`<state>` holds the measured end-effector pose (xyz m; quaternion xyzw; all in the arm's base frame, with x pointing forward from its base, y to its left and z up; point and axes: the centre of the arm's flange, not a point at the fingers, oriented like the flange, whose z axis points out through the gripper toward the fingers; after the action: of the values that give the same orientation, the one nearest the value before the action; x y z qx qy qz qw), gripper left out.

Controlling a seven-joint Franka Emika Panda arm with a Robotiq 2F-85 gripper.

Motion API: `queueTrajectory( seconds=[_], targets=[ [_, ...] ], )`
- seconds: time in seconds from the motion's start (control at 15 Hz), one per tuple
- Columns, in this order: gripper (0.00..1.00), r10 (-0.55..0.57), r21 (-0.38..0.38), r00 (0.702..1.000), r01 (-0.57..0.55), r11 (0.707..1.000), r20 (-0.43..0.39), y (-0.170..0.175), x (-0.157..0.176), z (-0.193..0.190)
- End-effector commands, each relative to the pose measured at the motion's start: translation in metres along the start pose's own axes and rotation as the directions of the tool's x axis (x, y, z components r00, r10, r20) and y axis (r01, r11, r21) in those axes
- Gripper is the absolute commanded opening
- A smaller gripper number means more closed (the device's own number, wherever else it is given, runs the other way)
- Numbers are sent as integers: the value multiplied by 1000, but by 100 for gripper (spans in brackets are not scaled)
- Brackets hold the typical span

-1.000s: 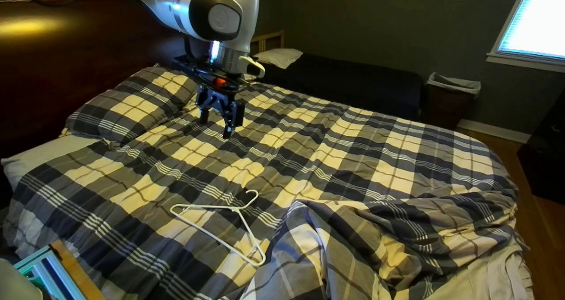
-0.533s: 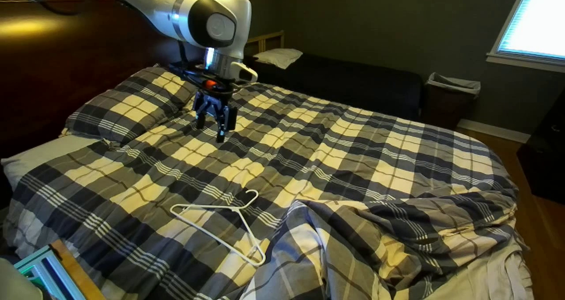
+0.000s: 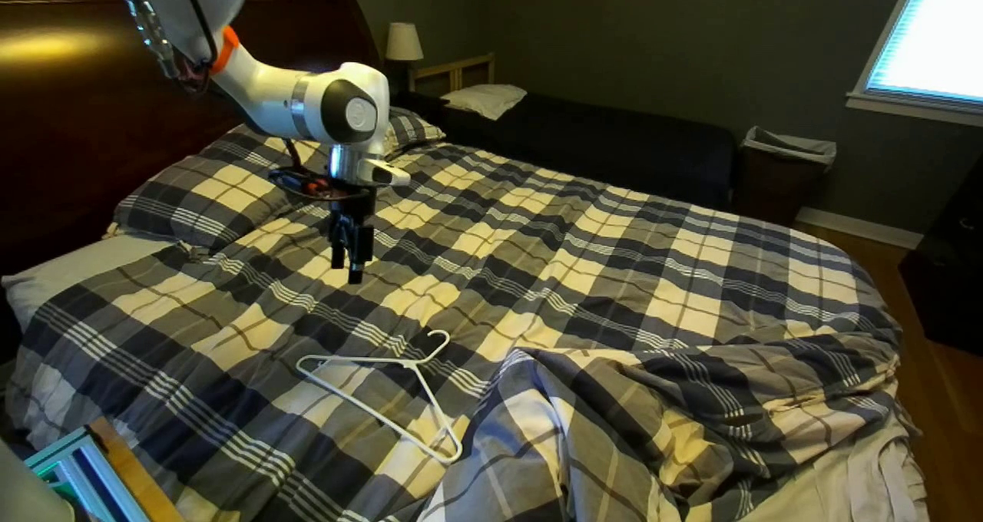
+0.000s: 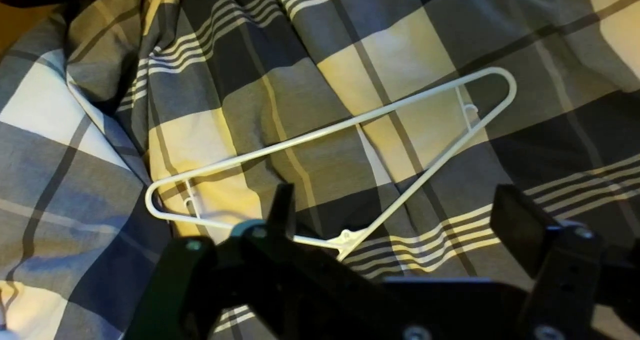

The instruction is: Move the hanger to the right, then cover the hanger with the blanket

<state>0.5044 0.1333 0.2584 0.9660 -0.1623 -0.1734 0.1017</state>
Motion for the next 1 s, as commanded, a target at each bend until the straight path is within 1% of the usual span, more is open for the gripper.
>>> queueTrajectory(
  seconds=[0.0,0.13,0.27,0.53,0.73,0.93],
  targets=[
    [100,9,-36,997,-12,999,-79,-17,28,28],
    [100,-39,-37,989,34,999,-145,-23,42,40],
    [100,-78,-12,975,77,997,-207,-27,57,50],
    [100,-105,78,953,132,988,-284,-28,79,76],
    [100,-119,142,946,168,976,-300,-33,93,96],
    [100,-123,204,952,184,962,-280,-33,98,119]
  ],
)
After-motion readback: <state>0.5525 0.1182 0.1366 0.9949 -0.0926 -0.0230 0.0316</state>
